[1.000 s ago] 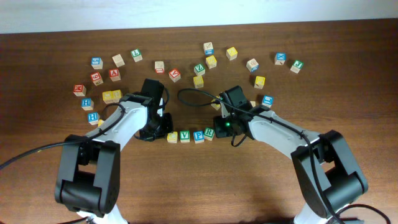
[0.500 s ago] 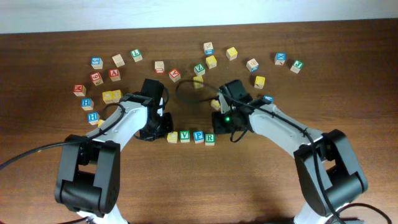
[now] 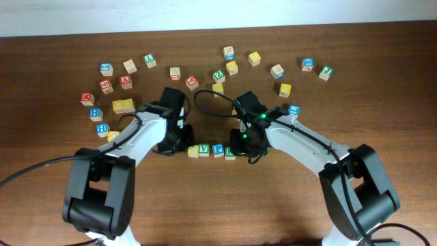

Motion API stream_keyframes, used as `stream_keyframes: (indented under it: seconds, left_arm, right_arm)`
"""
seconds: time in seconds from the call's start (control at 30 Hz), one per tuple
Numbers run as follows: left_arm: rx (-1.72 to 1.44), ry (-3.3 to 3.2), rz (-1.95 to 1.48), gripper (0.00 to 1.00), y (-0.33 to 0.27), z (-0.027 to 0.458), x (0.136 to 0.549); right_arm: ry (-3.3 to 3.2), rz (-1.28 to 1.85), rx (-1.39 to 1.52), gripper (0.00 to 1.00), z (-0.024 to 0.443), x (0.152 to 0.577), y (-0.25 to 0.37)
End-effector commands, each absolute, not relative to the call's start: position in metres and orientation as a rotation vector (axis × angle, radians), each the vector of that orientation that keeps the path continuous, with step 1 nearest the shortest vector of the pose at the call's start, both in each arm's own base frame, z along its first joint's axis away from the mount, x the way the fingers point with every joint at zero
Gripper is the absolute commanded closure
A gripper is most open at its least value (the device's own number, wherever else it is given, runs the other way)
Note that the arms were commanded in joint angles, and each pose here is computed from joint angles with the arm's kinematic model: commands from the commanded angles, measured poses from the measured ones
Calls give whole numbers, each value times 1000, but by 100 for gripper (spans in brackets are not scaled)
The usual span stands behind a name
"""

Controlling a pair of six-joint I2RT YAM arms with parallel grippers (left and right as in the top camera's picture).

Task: Spell out CVPR
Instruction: 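Push the block row together from both ends with both grippers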

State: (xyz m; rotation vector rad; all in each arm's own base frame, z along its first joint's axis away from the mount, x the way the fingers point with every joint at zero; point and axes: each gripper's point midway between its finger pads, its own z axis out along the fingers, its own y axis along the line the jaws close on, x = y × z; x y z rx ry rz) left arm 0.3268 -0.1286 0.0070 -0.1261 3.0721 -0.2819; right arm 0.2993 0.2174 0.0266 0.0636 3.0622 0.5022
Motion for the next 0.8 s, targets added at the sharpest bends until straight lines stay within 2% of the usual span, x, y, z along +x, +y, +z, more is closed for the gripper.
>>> stream_keyframes:
  seconds: [0.0,0.07,0.57,0.77]
  left_arm:
    - [-121,3092,-299,100,-136,1,321]
    - [-127,3092,-299,100,-136,1,321]
    - [-164,3107,-383,100,-145,3,317]
    - [-170,3106,-273,100,-133,1,318]
  right_arm:
    - [3049,519,100,82,30,303,222]
    - [3043,621,91,86,34,303,233]
    - [3031,675,89,87,37,302,245]
    - [3036,538,96,86,30,313,208]
